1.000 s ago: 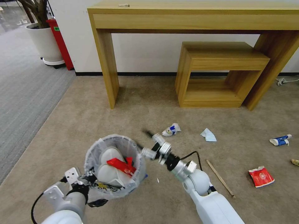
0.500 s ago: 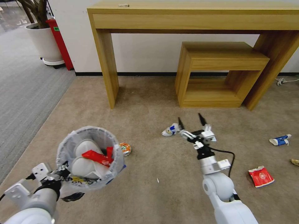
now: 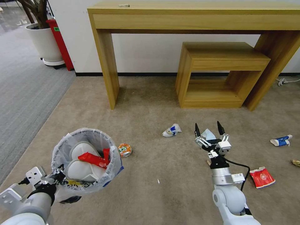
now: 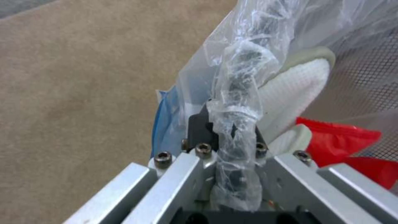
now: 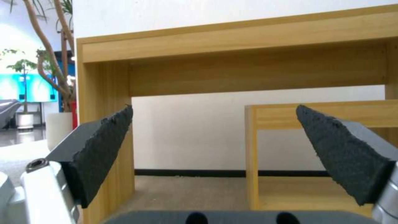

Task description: Pick up the trash bin and place the garbage on the floor into it.

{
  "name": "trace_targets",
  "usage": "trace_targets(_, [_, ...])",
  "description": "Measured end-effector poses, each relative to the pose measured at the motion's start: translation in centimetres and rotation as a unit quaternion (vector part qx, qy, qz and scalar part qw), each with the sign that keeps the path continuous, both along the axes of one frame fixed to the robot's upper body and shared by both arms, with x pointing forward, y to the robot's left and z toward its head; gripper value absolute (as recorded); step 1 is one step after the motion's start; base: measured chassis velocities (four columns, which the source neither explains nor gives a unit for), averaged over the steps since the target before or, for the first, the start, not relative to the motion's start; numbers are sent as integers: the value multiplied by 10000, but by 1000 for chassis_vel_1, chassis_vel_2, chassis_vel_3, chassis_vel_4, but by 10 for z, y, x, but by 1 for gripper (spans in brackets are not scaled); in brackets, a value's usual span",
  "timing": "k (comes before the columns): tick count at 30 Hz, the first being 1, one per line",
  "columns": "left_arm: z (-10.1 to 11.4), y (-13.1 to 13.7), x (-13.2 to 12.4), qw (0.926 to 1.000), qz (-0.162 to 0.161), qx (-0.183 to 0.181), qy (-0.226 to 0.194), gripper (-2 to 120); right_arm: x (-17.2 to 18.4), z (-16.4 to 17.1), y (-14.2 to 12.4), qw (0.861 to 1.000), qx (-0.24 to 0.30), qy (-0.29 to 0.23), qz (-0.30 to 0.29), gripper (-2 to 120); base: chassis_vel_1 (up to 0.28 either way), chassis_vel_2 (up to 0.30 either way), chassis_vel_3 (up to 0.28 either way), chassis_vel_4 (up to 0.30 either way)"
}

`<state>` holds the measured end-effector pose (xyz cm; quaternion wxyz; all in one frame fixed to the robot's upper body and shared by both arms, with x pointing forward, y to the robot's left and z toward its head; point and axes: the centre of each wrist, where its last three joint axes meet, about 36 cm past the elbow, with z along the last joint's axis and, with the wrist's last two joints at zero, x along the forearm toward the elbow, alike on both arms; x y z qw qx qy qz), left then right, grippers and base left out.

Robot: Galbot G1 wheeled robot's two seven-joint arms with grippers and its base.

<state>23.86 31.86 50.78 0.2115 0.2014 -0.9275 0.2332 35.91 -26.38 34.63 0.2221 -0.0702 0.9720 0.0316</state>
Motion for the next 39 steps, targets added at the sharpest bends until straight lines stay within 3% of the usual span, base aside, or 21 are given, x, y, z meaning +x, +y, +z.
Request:
trace_targets(23, [-4, 10, 1, 9999, 94, -47, 8, 1, 2, -5, 6, 9999, 90, 55, -2, 100, 61, 74, -48, -72])
trace_targets(39, [-6, 11, 4, 9999, 92, -61, -7, 1, 8, -6, 9, 9998, 180, 113, 4, 100, -184, 166, 180, -171])
